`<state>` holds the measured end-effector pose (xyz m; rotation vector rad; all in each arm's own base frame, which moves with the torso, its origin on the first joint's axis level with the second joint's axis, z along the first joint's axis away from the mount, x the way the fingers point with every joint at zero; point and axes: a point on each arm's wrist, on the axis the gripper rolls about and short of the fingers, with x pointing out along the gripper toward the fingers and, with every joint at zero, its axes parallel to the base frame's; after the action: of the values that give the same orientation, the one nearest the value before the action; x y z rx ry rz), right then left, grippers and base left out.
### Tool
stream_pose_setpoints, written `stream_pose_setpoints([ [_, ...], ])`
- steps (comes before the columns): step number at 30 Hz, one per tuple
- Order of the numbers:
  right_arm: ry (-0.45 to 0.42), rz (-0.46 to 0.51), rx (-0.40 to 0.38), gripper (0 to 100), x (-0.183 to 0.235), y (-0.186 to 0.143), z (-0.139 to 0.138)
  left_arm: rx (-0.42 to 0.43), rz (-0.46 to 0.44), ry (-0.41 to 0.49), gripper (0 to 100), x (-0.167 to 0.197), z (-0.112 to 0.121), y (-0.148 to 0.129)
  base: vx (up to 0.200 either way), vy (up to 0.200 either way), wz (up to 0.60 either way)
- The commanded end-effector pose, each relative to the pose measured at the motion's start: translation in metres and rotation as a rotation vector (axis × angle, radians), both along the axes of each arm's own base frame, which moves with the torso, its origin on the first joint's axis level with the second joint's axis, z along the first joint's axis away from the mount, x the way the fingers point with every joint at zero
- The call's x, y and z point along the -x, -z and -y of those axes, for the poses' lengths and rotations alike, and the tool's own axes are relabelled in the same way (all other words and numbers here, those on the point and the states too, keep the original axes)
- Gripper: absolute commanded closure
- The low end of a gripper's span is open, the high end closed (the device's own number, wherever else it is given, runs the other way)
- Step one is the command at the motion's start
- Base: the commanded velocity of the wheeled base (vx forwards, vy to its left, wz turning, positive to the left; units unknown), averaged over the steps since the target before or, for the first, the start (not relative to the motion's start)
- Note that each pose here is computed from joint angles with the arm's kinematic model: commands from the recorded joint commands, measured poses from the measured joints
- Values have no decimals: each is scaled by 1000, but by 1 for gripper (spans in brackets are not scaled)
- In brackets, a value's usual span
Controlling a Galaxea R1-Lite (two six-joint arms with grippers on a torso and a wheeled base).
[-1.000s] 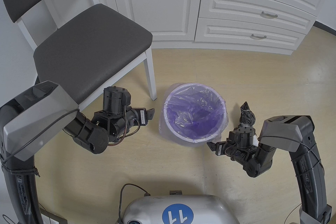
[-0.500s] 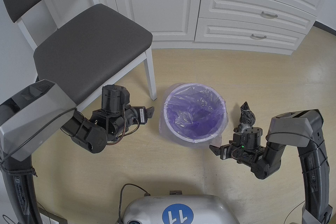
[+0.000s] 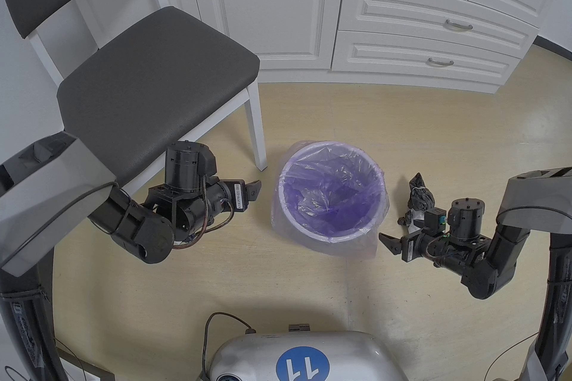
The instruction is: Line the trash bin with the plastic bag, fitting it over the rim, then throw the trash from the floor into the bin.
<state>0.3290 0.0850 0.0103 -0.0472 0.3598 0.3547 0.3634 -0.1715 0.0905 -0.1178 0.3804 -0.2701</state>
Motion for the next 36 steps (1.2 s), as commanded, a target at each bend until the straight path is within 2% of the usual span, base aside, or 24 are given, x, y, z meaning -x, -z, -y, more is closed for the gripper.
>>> stream_pose_setpoints([
  [1,12,73,-8,0,17,-36,10,-2,32,10,0,11,-4,-17,0,0,0],
  [5,20,79,-3,0,23,-43,12,-14,42,20,0,17,-4,-22,0,0,0],
  [6,57,94,14,0,27,-50,13,-28,65,38,0,29,-5,-33,0,0,0],
  [9,118,103,39,0,31,-62,13,-46,74,56,0,39,-6,-38,0,0,0],
  [11,127,99,44,0,34,-67,13,-59,78,61,0,42,-6,-39,0,0,0],
  [13,134,90,49,0,43,-81,15,-77,88,69,0,49,-9,-43,0,0,0],
  [21,166,10,98,0,89,-134,19,-62,136,99,0,75,-10,-65,0,0,0],
  [26,160,-47,115,0,109,-152,24,-53,149,100,0,82,-14,-71,0,0,0],
  [29,178,-89,94,0,112,-154,26,-49,154,99,0,87,-16,-74,0,0,0],
  [36,245,-129,-13,0,107,-149,29,-41,170,90,0,94,-23,-81,0,0,0],
])
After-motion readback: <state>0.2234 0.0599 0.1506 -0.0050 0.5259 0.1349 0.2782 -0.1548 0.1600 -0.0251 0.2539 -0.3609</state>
